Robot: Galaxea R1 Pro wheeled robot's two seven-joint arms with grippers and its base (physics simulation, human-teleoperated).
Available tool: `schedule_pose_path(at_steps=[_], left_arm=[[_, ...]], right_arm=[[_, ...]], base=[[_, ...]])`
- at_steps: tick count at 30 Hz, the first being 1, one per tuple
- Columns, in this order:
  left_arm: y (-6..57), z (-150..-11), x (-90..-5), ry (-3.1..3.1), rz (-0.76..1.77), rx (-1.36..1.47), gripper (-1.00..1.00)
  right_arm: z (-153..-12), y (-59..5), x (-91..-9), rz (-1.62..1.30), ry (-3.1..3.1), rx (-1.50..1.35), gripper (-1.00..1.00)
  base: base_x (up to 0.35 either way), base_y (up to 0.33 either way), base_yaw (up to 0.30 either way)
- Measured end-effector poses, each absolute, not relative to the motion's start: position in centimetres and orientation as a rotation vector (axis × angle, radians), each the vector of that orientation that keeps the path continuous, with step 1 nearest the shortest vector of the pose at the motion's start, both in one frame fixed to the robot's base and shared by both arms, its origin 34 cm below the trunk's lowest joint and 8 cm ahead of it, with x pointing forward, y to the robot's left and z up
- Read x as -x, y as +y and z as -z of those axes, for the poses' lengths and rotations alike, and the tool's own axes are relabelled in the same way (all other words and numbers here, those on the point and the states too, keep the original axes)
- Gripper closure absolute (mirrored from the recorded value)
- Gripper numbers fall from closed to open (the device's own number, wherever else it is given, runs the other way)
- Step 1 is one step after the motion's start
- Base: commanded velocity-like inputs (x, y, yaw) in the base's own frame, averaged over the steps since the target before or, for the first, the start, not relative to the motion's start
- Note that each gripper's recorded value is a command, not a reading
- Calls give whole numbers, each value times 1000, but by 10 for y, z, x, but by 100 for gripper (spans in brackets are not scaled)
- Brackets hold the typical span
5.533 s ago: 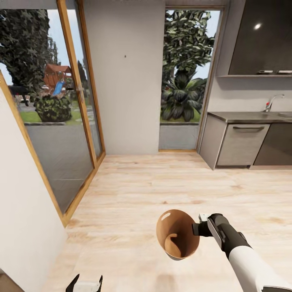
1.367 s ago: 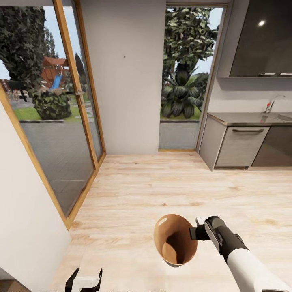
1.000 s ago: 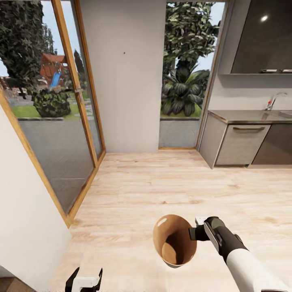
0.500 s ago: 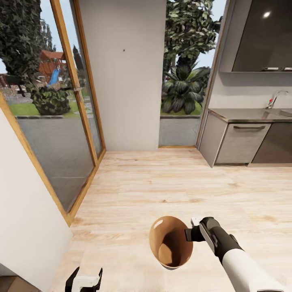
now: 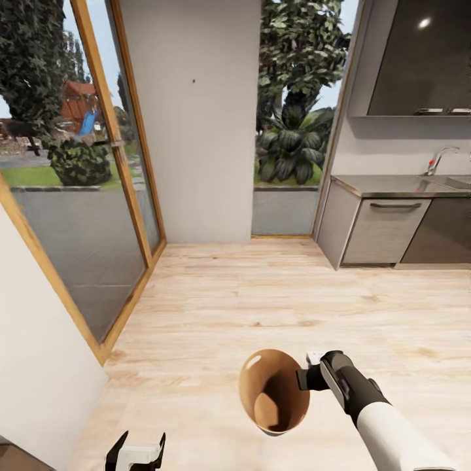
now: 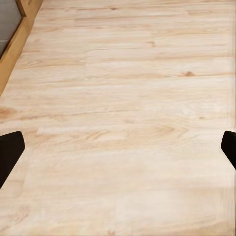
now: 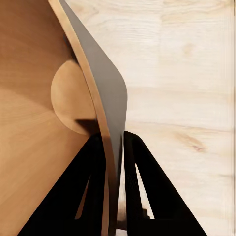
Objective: Put the three can of soda from the living room inside the tash can in the kitchen.
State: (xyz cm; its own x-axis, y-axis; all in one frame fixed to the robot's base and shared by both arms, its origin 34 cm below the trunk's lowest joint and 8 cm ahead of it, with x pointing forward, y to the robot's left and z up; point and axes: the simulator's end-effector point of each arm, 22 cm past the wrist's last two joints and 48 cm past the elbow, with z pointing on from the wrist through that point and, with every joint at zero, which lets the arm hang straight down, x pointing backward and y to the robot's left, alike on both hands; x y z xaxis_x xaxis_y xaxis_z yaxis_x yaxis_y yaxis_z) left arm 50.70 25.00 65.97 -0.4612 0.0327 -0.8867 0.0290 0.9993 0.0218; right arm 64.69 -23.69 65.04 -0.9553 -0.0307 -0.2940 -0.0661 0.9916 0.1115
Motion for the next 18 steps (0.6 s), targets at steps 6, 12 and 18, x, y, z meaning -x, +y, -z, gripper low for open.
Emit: schedule_pose_path(at_steps=[6,12,18], left_arm=[[251,-660,-507,2049,-6,-44,-100],[251,-660,-507,2049,-6,-43,-100],[251,-661,-507,2047,-6,-44,-100]], right_arm=[[-649,-236,-646,-172,2840,74,100],[-649,-235,-645,-172,2840,78,100],[-649,-228,-644,-187,2838,81,100]], base=[[0,-289,0],[0,-291,1],[0,-291,118]])
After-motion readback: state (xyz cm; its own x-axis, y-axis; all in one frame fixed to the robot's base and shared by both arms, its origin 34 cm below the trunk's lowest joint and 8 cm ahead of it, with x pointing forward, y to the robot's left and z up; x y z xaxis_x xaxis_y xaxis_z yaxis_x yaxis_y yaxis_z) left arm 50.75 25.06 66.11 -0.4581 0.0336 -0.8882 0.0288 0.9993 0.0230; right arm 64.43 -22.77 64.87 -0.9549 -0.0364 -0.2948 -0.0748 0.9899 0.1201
